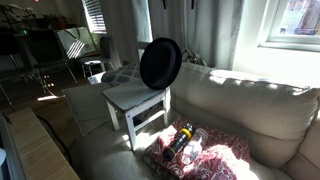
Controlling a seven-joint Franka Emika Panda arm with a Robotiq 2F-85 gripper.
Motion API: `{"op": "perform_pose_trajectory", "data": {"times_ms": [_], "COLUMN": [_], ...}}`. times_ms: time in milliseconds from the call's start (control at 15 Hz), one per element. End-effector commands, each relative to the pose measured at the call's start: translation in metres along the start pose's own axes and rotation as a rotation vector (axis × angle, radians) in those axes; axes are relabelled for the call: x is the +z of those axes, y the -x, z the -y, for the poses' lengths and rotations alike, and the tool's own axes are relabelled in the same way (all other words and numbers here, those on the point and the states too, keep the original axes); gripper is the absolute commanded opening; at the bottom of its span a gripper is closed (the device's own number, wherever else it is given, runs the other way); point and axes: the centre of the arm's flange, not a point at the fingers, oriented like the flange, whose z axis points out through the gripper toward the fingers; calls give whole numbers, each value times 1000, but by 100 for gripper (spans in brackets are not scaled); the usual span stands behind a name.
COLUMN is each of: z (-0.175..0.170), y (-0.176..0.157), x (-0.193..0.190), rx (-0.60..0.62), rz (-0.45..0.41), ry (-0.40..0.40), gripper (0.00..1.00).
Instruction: Hang the black hat on the right side of the backrest of the white chair
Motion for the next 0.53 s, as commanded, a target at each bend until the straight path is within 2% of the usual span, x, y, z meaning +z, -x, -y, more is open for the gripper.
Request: {"op": "perform_pose_trajectory", "data": {"times_ms": [0, 67, 133, 467], "z": [-10, -13, -5, -11], "y": [7, 7, 5, 6], "x": [-28, -33, -22, -30], "rx": [3, 15, 17, 27], "rz": [22, 20, 1, -2], "ry": [-123, -142, -104, -127], "gripper": [100, 100, 100, 100]}}
